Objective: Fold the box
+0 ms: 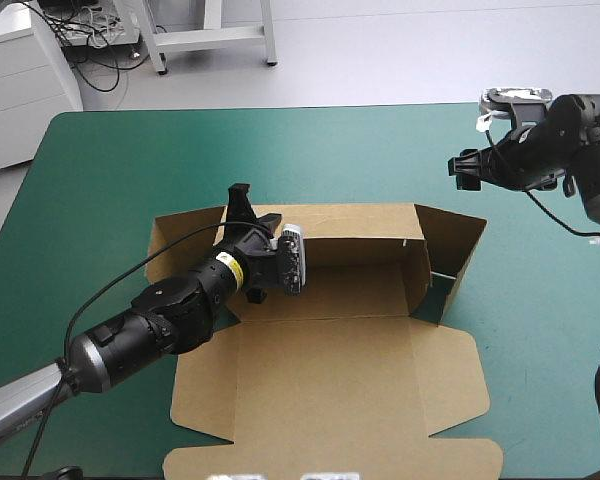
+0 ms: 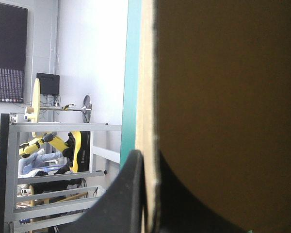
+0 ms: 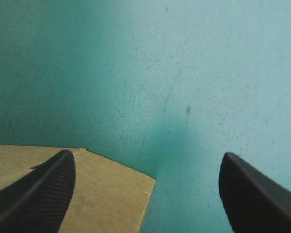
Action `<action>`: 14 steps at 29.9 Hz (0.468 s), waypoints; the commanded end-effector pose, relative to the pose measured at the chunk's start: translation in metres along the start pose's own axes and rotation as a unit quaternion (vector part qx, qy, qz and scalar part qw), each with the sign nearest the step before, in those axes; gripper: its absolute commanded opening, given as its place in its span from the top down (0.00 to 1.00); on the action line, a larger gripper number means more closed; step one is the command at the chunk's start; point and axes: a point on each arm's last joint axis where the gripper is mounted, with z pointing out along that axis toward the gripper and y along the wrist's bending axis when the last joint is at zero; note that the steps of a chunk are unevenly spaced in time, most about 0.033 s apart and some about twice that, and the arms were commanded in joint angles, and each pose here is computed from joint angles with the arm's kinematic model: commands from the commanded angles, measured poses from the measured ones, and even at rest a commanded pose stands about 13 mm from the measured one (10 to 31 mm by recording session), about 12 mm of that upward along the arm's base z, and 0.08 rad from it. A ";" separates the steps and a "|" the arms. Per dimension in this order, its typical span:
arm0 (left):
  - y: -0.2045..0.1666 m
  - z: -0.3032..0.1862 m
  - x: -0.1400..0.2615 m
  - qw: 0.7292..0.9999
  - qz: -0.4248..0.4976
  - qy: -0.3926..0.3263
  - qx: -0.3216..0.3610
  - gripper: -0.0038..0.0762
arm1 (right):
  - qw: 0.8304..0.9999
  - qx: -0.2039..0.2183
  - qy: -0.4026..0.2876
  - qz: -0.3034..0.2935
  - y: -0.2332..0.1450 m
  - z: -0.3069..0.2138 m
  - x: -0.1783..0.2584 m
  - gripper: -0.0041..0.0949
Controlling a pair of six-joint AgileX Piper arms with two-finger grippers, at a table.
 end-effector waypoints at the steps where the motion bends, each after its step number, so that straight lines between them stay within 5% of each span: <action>1: 0.009 -0.010 -0.002 1.000 -0.021 -0.003 -0.016 0.99 | 0.999 -0.017 -0.027 0.014 -0.008 -0.011 -0.006 0.20; 14: 0.009 -0.010 -0.002 1.000 -0.021 -0.003 -0.016 0.99 | 0.998 -0.045 0.052 -0.006 -0.007 0.022 0.015 0.24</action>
